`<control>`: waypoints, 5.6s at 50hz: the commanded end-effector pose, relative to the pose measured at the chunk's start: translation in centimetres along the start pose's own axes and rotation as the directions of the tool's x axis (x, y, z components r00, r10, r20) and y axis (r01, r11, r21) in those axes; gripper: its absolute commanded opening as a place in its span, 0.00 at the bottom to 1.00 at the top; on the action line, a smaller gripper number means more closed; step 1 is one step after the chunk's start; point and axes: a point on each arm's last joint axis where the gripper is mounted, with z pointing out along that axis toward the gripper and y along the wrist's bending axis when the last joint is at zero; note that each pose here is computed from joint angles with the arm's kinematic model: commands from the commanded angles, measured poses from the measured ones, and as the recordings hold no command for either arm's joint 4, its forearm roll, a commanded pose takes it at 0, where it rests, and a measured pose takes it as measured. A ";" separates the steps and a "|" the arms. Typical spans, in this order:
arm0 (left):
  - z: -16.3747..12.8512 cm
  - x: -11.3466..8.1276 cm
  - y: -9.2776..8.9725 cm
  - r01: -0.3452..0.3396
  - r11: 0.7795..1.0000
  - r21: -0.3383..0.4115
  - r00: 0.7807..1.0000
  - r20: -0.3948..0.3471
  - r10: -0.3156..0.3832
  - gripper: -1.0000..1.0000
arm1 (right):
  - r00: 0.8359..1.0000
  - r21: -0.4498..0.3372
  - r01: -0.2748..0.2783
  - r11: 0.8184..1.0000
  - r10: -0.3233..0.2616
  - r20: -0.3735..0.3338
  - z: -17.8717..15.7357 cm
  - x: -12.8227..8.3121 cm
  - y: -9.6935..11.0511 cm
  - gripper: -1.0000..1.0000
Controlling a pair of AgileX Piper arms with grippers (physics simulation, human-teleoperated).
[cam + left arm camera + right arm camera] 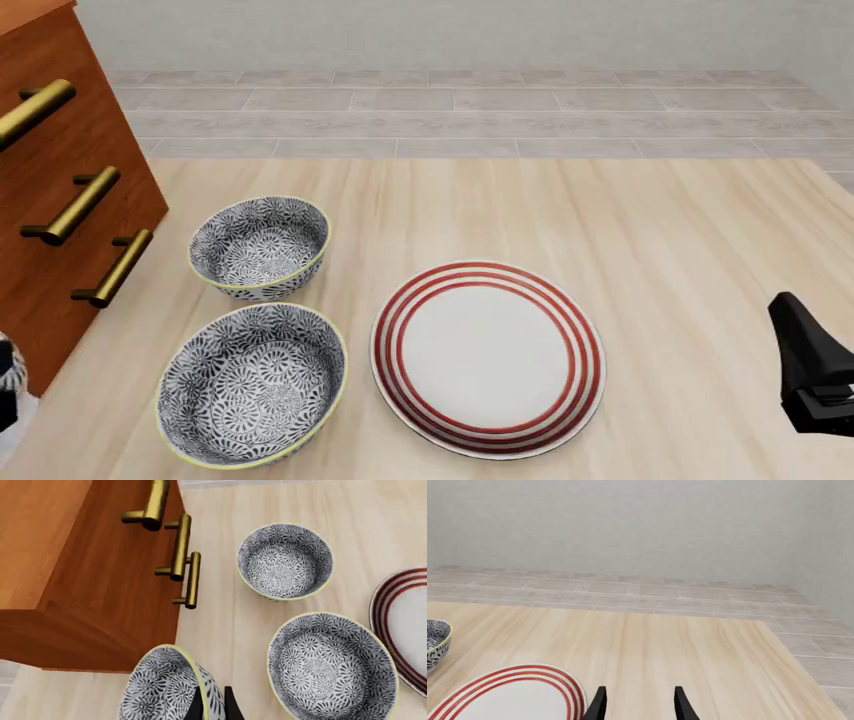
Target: Put the bowl at the front on the plate.
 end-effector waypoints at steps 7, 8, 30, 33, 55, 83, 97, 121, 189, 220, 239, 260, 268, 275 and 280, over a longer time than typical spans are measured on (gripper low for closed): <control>-5.4 -4.7 0.1 -0.172 0.983 0.064 0.961 0.229 0.153 0.00 | 1.000 -0.004 0.003 1.000 -0.003 0.000 0.0 0.0 0.0 1.00; -5.4 -4.7 0.1 -0.172 0.983 0.064 0.961 0.229 0.154 0.00 | 1.000 -0.004 0.003 1.000 -0.003 0.000 0.0 0.0 0.0 1.00; -6.6 -7.1 -0.4 -0.403 0.906 0.125 0.848 0.422 0.319 0.00 | 1.000 -0.011 0.006 1.000 -0.006 0.003 0.0 0.0 0.1 1.00; -6.7 -7.4 -0.6 -0.455 0.881 0.129 0.816 0.456 0.355 0.00 | 1.000 -0.010 0.008 1.000 -0.008 0.003 -0.1 0.0 0.1 1.00; -3.6 -10.2 -4.6 -0.669 0.707 0.230 0.677 0.581 0.452 0.00 | 1.000 -0.008 0.012 1.000 -0.012 0.002 0.0 0.0 0.1 1.00; -0.5 -10.4 -10.3 -0.801 0.532 0.274 0.551 0.685 0.477 0.00 | 1.000 -0.011 0.016 1.000 -0.016 0.003 -0.1 0.0 0.1 1.00; 0.3 -10.9 -13.1 -0.825 0.477 0.303 0.528 0.715 0.458 0.00 | 1.000 -0.009 0.015 1.000 -0.014 0.004 -0.1 0.0 0.1 1.00; 1.6 -10.8 -18.1 -0.855 0.390 0.343 0.499 0.749 0.436 0.00 | 1.000 0.002 0.004 1.000 -0.004 0.011 -0.3 0.0 0.0 1.00; 4.6 -7.4 -27.9 -0.880 0.230 0.415 0.474 0.764 0.438 0.00 | 1.000 -0.002 0.006 1.000 -0.006 0.016 -0.4 -0.1 0.0 1.00; 5.9 -6.2 -29.8 -0.870 0.227 0.438 0.493 0.751 0.439 0.00 | 1.000 0.004 0.002 1.000 -0.002 0.018 -0.4 -0.1 0.0 1.00; 5.9 -5.0 -30.7 -0.860 0.205 0.468 0.508 0.742 0.438 0.00 | 1.000 0.000 0.007 1.000 -0.007 0.017 -0.4 -0.1 0.0 1.00; 7.0 -3.9 -31.1 -0.859 0.186 0.477 0.504 0.722 0.474 0.00 | 1.000 -0.006 0.009 1.000 -0.009 0.016 -0.3 -0.1 0.0 1.00; 7.1 -3.7 -31.2 -0.852 0.186 0.489 0.513 0.710 0.483 0.00 | 1.000 -0.005 0.010 1.000 -0.009 0.017 -0.4 -0.1 0.0 1.00; 7.0 -3.5 -31.3 -0.849 0.179 0.498 0.516 0.705 0.487 0.00 | 1.000 -0.003 0.009 1.000 -0.009 0.018 -0.4 -0.1 0.0 1.00; 7.2 -3.4 -31.5 -0.843 0.180 0.506 0.523 0.696 0.492 0.00 | 1.000 -0.001 0.008 1.000 -0.008 0.019 -0.5 0.0 0.0 1.00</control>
